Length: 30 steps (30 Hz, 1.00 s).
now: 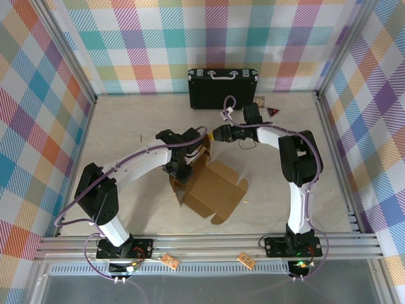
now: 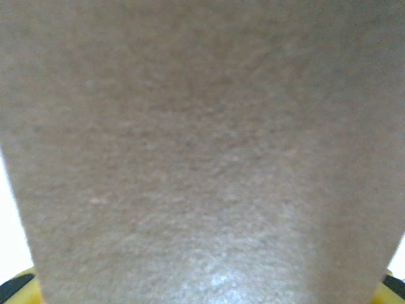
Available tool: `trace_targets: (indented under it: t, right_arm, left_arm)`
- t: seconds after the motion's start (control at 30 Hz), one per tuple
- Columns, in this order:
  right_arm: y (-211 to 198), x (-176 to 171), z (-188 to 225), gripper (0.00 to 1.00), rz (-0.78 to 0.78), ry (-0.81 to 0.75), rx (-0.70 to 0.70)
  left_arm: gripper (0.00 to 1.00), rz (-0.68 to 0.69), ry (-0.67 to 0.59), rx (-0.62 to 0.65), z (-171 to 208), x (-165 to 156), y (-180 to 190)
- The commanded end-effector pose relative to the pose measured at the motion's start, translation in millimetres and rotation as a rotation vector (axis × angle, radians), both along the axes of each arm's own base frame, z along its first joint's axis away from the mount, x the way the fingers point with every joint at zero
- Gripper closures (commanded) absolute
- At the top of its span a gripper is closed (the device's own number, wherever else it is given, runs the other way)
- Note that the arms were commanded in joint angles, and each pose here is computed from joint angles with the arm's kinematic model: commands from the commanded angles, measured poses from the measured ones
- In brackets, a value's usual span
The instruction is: Fold the paper box
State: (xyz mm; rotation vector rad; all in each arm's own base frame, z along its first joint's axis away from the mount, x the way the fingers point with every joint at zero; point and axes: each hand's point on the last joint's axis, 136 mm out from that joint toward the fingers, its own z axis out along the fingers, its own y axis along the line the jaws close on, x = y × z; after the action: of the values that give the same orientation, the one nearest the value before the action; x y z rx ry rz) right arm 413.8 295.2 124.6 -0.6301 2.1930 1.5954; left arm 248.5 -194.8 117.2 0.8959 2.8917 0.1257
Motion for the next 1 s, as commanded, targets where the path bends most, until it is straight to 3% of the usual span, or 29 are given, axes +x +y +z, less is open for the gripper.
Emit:
trace_targets:
  t: [0.0,0.1,0.37,0.73,0.97]
  right_arm:
    - [-15.2,29.6,-14.8,0.39,-0.164,0.119,0.003]
    - [-33.6,47.0,-29.3,0.41,-0.268,0.238,0.010]
    - [-21.6,40.6,-30.7,0.43,-0.178,0.295,0.050]
    - [31.7,21.2,-34.1,0.46,-0.026,0.364,0.008]
    - [31.0,5.5,-33.1,0.49,-0.012,0.406,-0.029]
  left_arm:
    - [0.53,-0.044,0.052,0.012,-9.2,-9.5,0.6]
    - [0.53,-0.042,0.054,0.013,-9.7,-10.3,1.4]
    - [0.53,-0.043,0.053,0.014,-9.3,-9.2,-0.1]
    - [0.53,-0.040,0.060,0.026,-12.3,-8.5,0.6]
    - [0.54,-0.034,0.049,0.031,-12.0,-6.9,1.7]
